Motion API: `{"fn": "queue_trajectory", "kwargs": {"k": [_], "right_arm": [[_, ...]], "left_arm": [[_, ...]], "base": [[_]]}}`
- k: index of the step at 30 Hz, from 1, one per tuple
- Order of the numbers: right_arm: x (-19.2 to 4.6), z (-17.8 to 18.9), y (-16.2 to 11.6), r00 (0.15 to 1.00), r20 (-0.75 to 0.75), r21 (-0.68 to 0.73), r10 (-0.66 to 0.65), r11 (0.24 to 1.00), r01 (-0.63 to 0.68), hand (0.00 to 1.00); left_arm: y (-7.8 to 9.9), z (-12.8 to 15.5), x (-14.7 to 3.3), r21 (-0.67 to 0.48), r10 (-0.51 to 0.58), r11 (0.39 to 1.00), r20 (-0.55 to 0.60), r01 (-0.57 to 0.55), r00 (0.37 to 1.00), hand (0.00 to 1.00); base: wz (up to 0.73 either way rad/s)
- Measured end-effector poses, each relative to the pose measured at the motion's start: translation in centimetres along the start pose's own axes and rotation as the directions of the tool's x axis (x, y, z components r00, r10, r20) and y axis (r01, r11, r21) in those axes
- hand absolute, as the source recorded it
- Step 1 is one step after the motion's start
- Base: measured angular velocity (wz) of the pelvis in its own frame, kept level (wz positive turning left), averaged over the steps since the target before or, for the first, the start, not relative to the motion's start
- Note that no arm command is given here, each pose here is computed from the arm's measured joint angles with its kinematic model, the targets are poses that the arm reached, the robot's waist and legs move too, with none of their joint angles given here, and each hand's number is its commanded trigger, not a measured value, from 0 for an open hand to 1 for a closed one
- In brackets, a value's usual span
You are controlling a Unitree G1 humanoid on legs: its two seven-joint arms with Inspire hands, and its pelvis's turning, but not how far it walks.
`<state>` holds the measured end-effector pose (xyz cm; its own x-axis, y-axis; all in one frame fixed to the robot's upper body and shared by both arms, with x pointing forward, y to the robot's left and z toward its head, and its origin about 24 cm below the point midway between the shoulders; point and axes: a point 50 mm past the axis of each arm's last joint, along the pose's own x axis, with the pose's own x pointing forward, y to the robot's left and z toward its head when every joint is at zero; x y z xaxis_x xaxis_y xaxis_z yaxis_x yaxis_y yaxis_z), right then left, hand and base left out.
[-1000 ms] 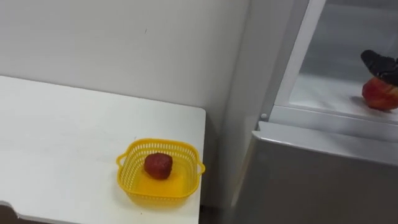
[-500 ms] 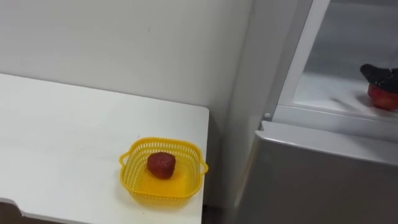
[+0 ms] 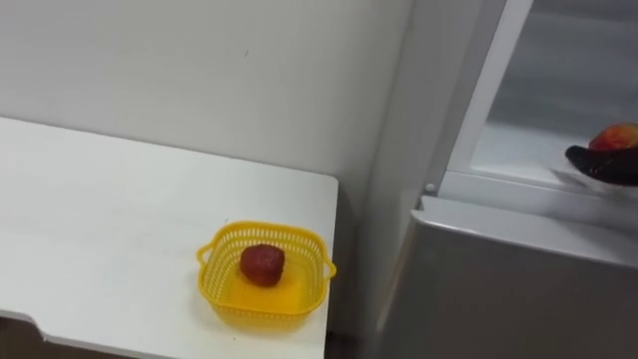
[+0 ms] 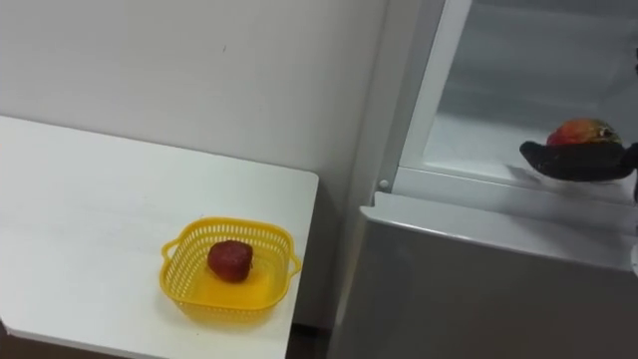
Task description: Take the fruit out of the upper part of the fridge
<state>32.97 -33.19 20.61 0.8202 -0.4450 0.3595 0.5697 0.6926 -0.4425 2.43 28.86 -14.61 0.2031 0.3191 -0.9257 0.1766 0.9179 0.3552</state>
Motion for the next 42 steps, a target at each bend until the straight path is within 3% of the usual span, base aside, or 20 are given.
{"fn": "queue_trajectory", "kwargs": {"k": [20, 40, 41, 42], "right_arm": [[-0.1, -0.7, 0.5, 0.997, -0.019, -0.084, 0.081, 0.993, -0.082, 0.00], [-0.1, -2.4, 0.4, 0.958, -0.108, 0.026, 0.267, 0.964, -0.265, 0.00], [-0.1, -2.4, 0.4, 0.957, -0.108, 0.026, 0.270, 0.963, -0.269, 0.53], [-0.1, -2.4, 0.5, 0.955, -0.108, 0.027, 0.276, 0.961, -0.275, 0.65]], "left_arm": [[0.0, 0.0, 0.0, -0.002, 0.003, 1.000, 0.005, -0.003, 1.000, 0.00], [-0.3, -0.8, 0.0, -0.002, -0.053, 0.999, -0.040, 0.053, 0.998, 0.00], [-0.3, -0.8, 0.0, -0.002, -0.055, 0.998, -0.040, 0.055, 0.998, 0.00], [-0.3, -0.9, 0.0, -0.002, -0.058, 0.998, -0.043, 0.058, 0.997, 0.00]], "base": [[-0.01], [0.00], [0.00], [0.00]]}}
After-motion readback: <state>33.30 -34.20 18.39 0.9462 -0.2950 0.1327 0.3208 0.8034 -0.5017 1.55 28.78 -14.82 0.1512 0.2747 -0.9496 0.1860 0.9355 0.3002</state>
